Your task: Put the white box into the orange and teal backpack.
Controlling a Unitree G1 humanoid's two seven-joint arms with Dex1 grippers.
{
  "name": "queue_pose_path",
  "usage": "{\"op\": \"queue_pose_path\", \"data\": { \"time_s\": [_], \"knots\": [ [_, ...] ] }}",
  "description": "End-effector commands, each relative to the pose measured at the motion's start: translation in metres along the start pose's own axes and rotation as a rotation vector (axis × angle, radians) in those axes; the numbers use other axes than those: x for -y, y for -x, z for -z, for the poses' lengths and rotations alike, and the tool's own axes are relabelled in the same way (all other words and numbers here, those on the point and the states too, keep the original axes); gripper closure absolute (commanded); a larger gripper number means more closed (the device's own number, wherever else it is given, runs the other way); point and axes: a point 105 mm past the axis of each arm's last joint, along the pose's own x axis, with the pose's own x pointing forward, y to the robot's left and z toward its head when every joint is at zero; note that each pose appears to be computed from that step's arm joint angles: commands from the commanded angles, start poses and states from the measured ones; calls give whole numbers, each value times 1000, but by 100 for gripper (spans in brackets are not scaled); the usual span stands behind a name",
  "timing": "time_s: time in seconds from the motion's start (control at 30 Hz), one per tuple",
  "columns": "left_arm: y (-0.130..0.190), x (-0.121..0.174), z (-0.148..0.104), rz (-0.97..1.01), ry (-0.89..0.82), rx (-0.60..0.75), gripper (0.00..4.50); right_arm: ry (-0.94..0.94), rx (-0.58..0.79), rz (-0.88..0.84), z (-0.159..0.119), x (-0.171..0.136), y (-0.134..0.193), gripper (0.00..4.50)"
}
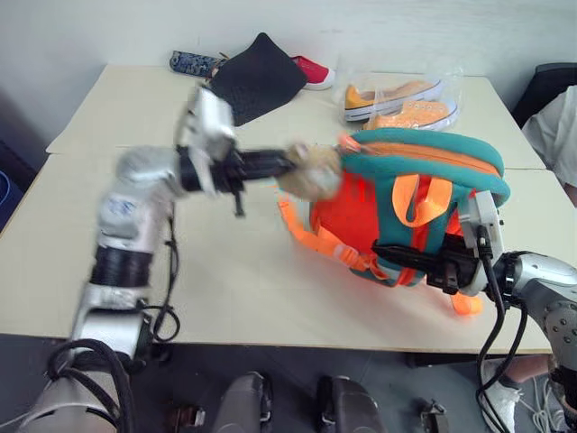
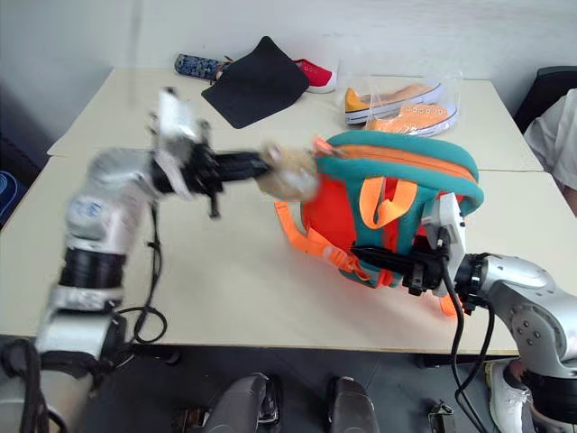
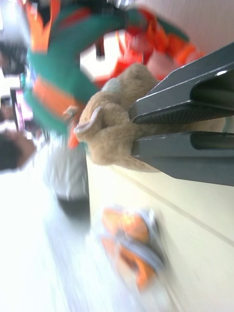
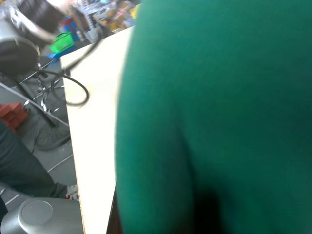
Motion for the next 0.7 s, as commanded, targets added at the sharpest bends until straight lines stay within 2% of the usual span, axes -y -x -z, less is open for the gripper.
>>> {"op": "queue_pose_path", "data": {
  "time_s": [0.03, 0.17, 0.27, 0.4, 0.53, 0.63, 0.67, 0.7],
  "knots": [
    [23, -29, 24, -175, 127, -74, 450, 36, 68, 42, -18, -3, 12, 450],
    [20, -29, 63, -182, 166, -191, 450, 26, 94, 93, -17, -3, 21, 450],
    [7, -7, 105, -91, 127, -326, 450, 18, 117, 108, -15, -4, 20, 450],
    [-18, 22, 140, -25, 156, -333, 450, 0, 141, 109, -10, -7, 16, 450],
    [-36, 50, 151, 49, 117, -297, 450, -18, 180, 113, -8, -6, 11, 450],
    [-30, 55, 149, 44, 84, -294, 450, -37, 227, 128, -9, -3, 7, 450],
    [-23, 52, 144, 28, 76, -284, 383, -20, 234, 127, -10, -3, 5, 419],
    [-15, 49, 140, 4, 82, -282, 367, 12, 216, 121, -8, -4, 4, 385]
  ]
}}
